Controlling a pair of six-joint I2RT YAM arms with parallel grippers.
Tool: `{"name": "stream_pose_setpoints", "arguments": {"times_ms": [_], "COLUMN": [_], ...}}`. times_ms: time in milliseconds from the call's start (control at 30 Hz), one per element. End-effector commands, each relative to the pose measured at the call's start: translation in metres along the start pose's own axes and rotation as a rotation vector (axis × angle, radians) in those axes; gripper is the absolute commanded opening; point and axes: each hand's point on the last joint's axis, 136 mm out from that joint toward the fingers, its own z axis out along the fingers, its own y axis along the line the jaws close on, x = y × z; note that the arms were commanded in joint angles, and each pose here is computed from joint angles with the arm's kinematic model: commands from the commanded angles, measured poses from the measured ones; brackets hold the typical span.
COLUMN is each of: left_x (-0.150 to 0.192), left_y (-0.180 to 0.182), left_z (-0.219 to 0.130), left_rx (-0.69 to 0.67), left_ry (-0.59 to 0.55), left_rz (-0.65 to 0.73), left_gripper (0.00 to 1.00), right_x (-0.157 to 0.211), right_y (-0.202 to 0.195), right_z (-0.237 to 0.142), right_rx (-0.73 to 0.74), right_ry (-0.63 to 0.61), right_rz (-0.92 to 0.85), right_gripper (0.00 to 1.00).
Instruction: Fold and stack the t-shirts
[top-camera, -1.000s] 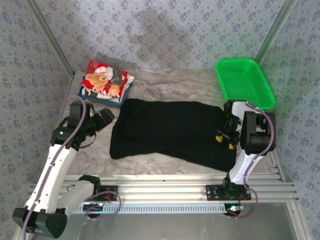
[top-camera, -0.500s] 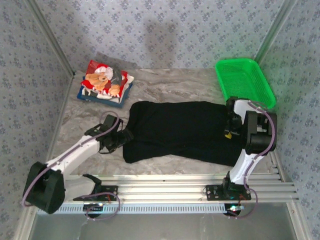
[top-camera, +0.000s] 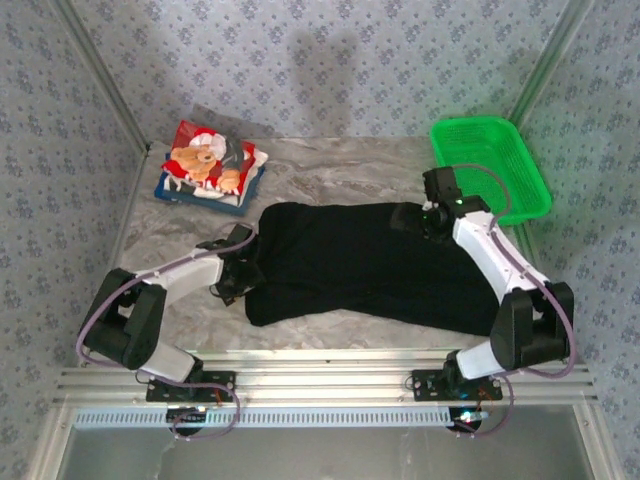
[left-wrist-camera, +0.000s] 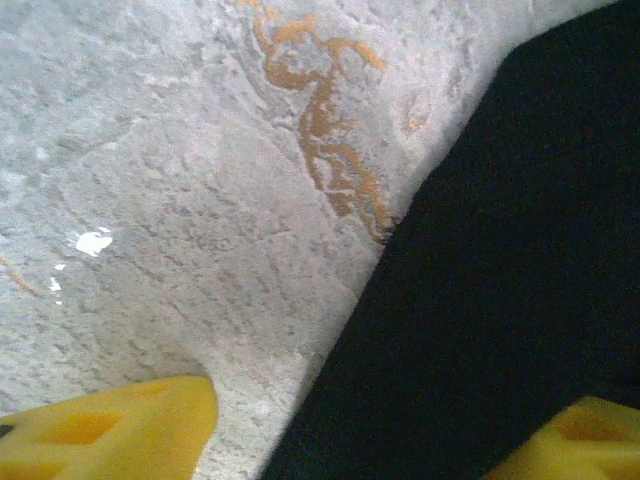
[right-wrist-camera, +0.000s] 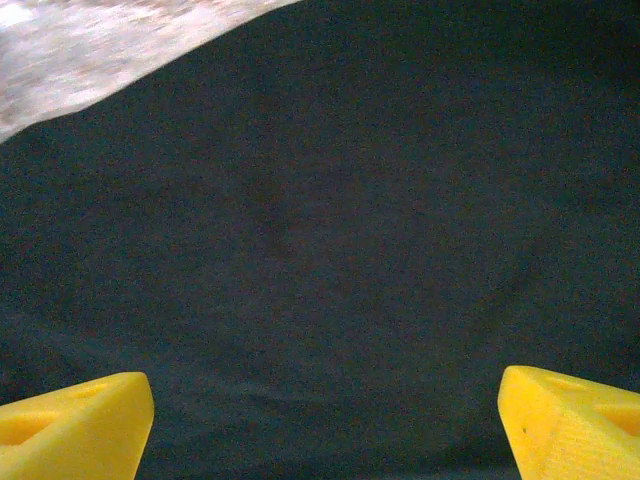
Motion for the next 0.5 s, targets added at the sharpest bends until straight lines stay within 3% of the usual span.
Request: {"name": "stream_pose_setpoints", "arguments": {"times_ms": [0,100,300,467], "left_x": [0.021,0.032,0.048,0.058], "left_y": [0.029,0.053,0.088,0.103], "left_z": [0.022,0.016,0.001,-0.014], "left_rx": [-0.075,-0.101,-0.084,-0.059], "left_ry": [0.056,0.068,0.071,0.077], "left_rz": [-0.023,-0.042,-0.130,-0.184], "left_gripper": [0.63,0.62,0.62,0.61], "right_x": [0.019,0.033,0.085,0.105], "right_y": [0.033,0.035,0.003,-0.016], "right_z": [0.027,0.050,0.096,0.102], "right_rx": [-0.096,-0.058,0.062,0.141], "right_ry": [0.124,0.220,0.409,0.496], "right_rz": [0.003,-0.016,0.016,-0.021], "right_gripper": [0.91,0.90,0.88,0.88]}}
